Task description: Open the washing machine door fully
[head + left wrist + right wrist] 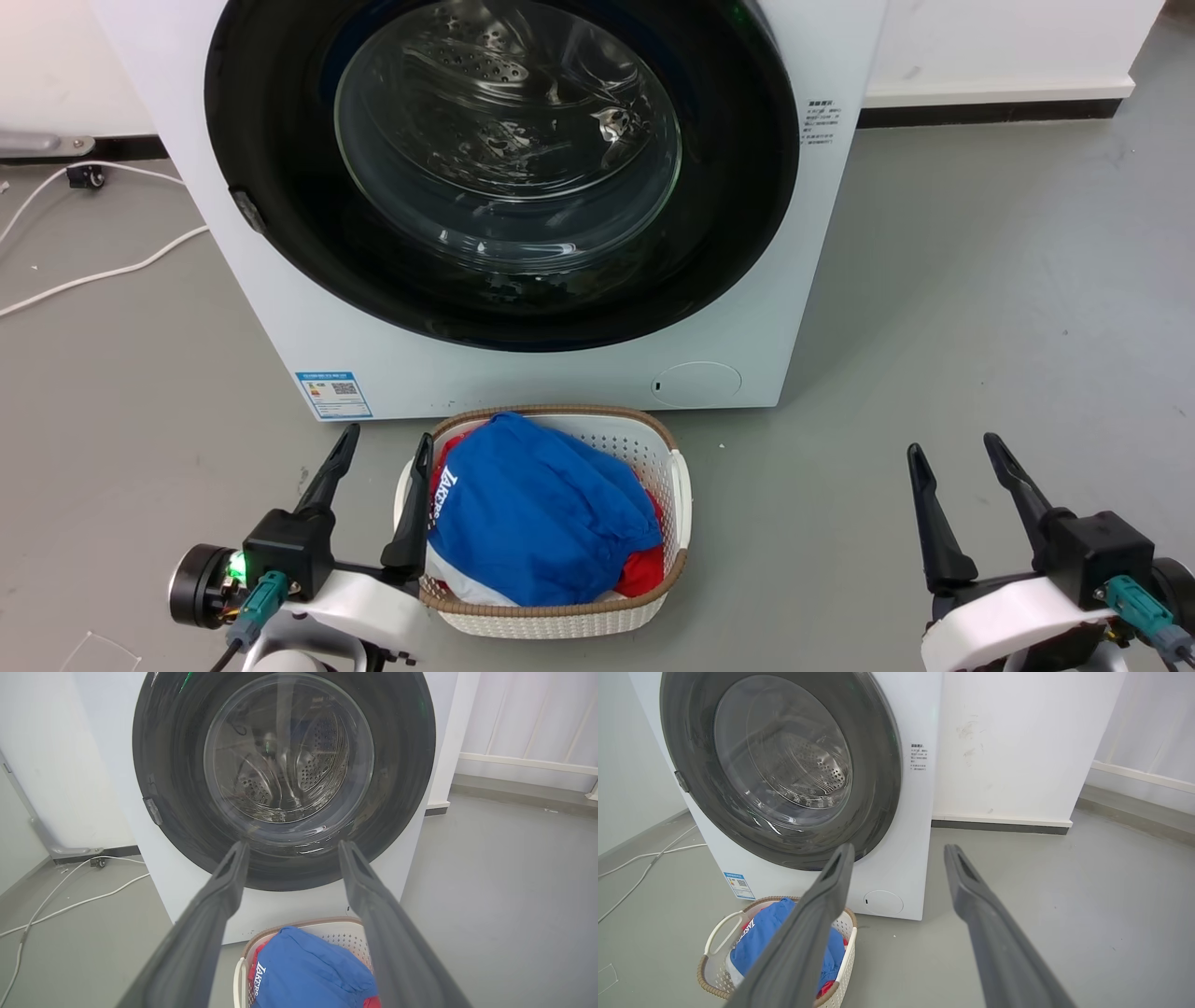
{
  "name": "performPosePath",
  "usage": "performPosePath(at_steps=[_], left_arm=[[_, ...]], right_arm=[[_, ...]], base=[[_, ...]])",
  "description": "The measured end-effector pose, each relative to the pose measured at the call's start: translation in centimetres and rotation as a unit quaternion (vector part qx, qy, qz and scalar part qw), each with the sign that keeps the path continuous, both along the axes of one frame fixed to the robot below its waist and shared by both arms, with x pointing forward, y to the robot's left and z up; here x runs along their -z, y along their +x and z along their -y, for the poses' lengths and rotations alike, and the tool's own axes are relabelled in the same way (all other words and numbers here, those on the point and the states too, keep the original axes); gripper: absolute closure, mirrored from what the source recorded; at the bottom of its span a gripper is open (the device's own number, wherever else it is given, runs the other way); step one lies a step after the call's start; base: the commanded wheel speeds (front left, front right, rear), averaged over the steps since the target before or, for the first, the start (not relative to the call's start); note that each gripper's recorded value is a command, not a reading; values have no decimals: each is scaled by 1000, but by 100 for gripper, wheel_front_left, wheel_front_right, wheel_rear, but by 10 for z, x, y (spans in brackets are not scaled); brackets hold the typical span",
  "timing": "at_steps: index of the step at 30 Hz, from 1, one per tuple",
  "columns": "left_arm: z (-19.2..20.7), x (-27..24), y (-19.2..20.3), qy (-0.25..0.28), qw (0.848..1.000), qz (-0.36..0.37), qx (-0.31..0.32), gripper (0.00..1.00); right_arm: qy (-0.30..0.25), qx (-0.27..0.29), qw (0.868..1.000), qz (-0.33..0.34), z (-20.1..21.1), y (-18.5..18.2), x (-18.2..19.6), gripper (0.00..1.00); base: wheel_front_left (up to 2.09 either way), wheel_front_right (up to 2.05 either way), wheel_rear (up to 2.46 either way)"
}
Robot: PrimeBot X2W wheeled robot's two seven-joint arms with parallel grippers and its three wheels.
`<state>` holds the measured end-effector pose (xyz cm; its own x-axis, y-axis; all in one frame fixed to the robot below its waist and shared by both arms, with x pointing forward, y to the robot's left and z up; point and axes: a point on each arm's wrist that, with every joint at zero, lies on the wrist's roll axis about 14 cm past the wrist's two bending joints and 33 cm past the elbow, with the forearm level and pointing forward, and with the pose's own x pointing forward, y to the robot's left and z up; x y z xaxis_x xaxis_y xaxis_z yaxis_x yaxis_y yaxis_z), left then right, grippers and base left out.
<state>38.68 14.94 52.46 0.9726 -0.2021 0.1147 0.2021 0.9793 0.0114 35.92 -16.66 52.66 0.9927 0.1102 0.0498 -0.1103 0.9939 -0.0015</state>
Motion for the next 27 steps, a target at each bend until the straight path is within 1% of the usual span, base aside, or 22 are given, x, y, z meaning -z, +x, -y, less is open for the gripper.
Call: performPosePath(at_steps=[7,19,20,21,22,27], left_arm=[[0,-1,0,11,1000,7,0,0],[0,2,1,-2,1000,2,-5,0],[-1,2,1,-3,1000,2,-6,0],[-1,2,1,-4,1000,1,-7,0],[-2,2,0,-4,1000,1,-8,0],[-3,2,0,-8,1000,1,-11,0]], right_arm=[[-14,1,1000,7,1,-1,-2,0],[-2,7,1000,2,5,-1,1,0],[2,8,1000,2,5,-1,1,69],[6,9,1000,2,6,-1,1,97],[9,9,1000,2,6,-1,1,100],[17,11,1000,-1,7,-2,2,100]], base=[[0,0,0],[0,0,0],[0,0,0],[0,0,0],[0,0,0],[0,0,0]])
